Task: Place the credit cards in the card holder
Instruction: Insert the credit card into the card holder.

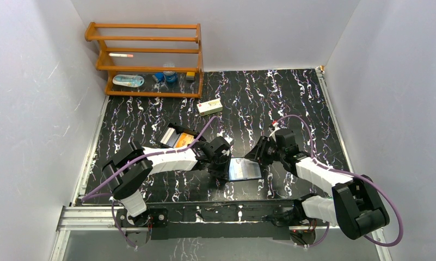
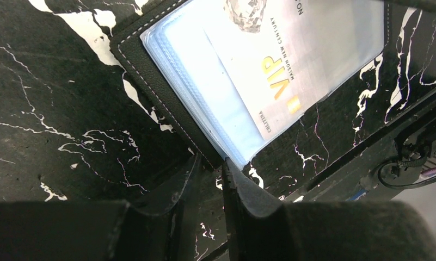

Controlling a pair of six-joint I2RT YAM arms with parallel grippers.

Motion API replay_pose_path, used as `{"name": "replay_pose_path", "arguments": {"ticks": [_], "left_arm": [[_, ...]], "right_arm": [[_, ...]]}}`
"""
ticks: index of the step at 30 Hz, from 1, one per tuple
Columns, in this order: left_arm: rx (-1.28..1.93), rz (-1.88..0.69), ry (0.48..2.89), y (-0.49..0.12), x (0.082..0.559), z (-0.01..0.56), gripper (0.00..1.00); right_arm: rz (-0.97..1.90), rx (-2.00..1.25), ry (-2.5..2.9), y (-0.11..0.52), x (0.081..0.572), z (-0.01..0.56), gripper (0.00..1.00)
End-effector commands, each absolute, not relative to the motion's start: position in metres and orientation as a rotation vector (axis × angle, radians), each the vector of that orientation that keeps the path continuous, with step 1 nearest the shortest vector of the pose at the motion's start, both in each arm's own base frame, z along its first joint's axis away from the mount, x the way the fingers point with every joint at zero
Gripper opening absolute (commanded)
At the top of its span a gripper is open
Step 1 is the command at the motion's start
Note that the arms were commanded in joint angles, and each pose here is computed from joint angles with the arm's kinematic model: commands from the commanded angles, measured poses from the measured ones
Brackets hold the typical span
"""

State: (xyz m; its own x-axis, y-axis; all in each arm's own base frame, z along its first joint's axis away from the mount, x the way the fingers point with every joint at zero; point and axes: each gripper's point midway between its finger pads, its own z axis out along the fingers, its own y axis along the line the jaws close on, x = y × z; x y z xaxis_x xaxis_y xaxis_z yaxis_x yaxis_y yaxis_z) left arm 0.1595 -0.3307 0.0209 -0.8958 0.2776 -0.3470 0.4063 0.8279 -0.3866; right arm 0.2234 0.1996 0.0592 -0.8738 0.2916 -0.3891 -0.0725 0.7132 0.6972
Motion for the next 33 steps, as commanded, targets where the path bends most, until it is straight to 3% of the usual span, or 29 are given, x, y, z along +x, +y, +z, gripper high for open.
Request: {"name": "replay_pose_path", "arguments": {"ticks": [1,13,23,33], "left_arm": [[0.467,-0.585,2.704,-0.321,0.168,0.021,0.19],[0.524,-0.616,2.71,-0.327,0.165,0.017,0.18],[0.55,-0.603,2.706,-0.327,0.166,0.016,0.18],[0.551,-0.577,2.692,-0.321,0.168,0.026,0.2]], "right_arm": [[0.986,0.186,2.465,0.198,0.224,0.06,0.43],[0.962,0.182,2.549,0.225,0.212,0.035,0.41],[1.0,0.097,2.533,0.252,0.205,0.043,0.33],[0.932,0.048,2.52,0.244,0.206,0.055,0.37]]}}
